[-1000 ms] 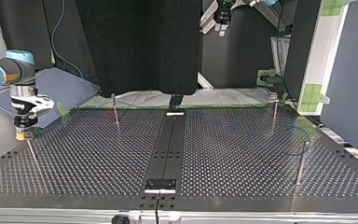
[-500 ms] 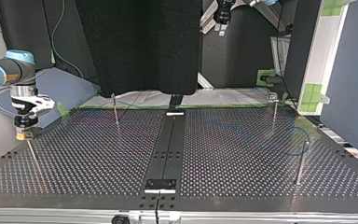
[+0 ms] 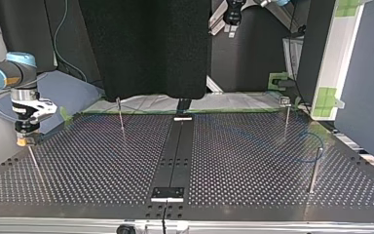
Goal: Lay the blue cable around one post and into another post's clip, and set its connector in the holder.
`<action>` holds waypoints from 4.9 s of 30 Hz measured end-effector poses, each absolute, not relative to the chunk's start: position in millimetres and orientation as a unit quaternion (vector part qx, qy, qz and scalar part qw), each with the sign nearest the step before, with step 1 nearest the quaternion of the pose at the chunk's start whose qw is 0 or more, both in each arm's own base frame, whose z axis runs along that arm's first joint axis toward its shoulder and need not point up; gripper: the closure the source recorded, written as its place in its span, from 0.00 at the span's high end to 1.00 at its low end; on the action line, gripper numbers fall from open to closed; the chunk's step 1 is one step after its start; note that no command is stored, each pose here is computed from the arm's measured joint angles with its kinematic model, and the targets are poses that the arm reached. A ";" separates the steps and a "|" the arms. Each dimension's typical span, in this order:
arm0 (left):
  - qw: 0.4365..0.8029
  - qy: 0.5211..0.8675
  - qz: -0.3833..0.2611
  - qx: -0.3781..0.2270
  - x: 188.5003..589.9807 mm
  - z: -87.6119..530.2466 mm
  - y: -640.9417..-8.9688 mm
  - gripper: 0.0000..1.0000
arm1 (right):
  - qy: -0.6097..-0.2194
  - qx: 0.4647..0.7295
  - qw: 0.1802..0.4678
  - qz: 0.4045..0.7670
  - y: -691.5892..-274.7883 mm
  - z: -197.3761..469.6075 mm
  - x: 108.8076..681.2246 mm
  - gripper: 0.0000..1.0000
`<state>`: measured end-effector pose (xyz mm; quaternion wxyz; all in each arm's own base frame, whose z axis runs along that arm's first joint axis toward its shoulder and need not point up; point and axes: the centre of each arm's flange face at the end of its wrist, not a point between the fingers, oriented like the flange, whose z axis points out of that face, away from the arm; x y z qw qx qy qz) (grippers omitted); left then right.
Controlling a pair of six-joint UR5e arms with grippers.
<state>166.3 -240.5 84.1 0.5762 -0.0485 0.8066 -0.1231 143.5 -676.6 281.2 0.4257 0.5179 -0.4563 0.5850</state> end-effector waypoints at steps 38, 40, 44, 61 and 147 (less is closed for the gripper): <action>0.576 0.806 -0.124 -0.050 166.4 84.1 -240.5 1.00 | -0.515 0.482 0.457 0.541 -675.0 277.3 123.5 0.99; 0.576 0.806 -0.124 -0.050 166.3 84.1 -240.5 1.00 | -0.524 0.480 0.459 0.533 -673.4 275.8 121.3 0.99; 0.576 0.806 -0.124 -0.050 166.2 84.1 -240.6 1.00 | -0.539 0.476 0.462 0.520 -669.0 271.9 117.6 0.99; 0.576 0.806 -0.124 -0.053 166.9 84.2 -240.1 1.00 | -0.487 0.457 0.479 0.570 -613.3 312.4 155.7 0.99; 0.683 0.723 -0.033 -0.093 279.3 132.9 -251.8 1.00 | -0.382 0.610 0.359 0.594 -280.1 160.5 499.6 0.99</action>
